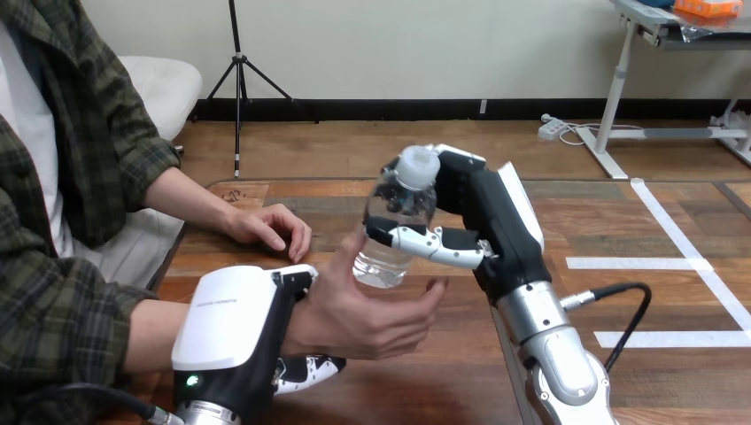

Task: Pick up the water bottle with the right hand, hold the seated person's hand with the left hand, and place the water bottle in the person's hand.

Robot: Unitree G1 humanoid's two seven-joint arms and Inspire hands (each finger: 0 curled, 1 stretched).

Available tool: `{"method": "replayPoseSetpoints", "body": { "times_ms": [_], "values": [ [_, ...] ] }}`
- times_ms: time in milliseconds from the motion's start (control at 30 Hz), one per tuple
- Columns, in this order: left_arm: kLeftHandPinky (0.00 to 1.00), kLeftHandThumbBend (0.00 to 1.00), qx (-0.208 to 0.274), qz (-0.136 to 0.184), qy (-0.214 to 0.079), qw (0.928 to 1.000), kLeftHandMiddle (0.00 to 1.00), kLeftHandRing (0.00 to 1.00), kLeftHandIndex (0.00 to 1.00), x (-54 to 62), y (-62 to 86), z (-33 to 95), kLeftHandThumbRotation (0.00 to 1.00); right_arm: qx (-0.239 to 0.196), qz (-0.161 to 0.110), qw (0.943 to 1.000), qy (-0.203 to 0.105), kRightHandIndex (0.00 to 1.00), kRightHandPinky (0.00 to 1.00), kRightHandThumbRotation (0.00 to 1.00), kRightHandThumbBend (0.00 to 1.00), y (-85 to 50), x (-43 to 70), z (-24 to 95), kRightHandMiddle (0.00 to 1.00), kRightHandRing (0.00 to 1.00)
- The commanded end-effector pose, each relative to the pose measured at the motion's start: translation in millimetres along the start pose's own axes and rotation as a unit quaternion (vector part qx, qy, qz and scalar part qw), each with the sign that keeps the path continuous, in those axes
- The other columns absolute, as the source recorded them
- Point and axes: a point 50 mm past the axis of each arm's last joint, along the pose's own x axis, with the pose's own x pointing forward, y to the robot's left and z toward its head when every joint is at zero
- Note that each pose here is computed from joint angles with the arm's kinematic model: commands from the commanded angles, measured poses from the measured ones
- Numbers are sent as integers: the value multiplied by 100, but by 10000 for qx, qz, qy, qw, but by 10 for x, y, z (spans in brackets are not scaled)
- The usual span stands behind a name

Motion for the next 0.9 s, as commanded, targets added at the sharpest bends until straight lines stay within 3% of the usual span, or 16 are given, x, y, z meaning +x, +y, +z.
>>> {"method": "replayPoseSetpoints", "body": {
  "times_ms": [0,867],
  "values": [
    [39,77,-243,222,-718,9969,46,43,49,90,61,270,0,-8,112,9963,-852,52,40,0,66,7,273,366,51,47],
    [40,76,-259,162,-688,9972,47,44,49,74,56,292,0,90,313,9944,-1006,52,38,0,63,22,201,430,50,45]
  ]
}}
